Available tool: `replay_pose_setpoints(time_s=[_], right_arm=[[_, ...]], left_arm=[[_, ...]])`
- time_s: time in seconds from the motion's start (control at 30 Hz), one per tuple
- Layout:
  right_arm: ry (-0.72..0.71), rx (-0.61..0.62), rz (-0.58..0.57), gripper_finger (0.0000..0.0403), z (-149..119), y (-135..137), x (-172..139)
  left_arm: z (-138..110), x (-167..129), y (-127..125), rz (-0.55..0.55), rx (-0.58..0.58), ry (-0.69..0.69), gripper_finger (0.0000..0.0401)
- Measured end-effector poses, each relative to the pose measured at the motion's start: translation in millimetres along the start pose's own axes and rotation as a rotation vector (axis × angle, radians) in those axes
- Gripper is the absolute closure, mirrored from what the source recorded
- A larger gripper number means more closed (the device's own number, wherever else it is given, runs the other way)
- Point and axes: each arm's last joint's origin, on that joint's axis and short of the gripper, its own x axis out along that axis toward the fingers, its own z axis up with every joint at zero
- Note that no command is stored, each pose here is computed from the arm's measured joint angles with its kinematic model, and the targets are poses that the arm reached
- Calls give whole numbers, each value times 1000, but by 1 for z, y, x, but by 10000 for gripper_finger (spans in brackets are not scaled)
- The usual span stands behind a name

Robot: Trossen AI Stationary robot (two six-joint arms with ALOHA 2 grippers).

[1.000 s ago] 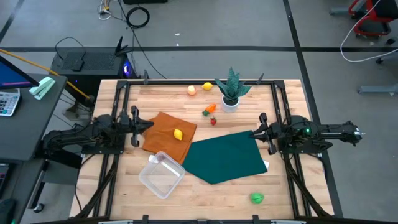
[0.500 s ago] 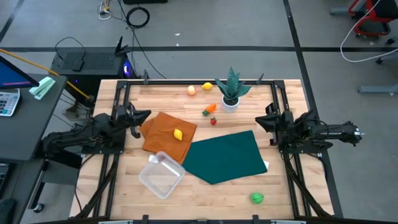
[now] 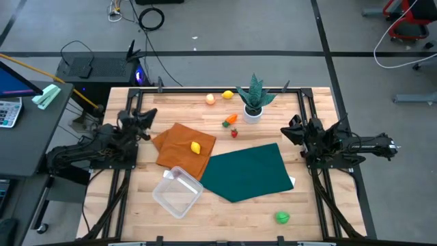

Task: Pick and placing Produce into tupperware
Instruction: Put the pear into the transparent container

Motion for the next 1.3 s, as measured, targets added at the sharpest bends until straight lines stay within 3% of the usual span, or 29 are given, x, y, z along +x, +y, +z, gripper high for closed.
replay_pose_setpoints(time_s=[0.13,0.23,0.4,0.57,0.8,1.03,1.3], right_arm=[[-52,-54,-28,403,4,0,0],[-131,-4,-94,403,10,-1,0],[-306,144,-183,403,23,-3,0],[-359,97,-236,403,53,3,11],[-188,61,-348,403,84,8,46],[1,31,-418,403,113,10,79],[180,48,-461,403,138,9,104]], left_arm=[[9,0,-2,10,-107,-98,385],[10,0,0,40,-198,-121,389],[10,0,0,42,-211,-123,383],[14,-1,0,49,-229,-161,373],[17,-1,-1,52,-219,-189,379],[33,-4,-5,14,-180,-322,389],[66,4,-23,-35,-31,-228,391]])
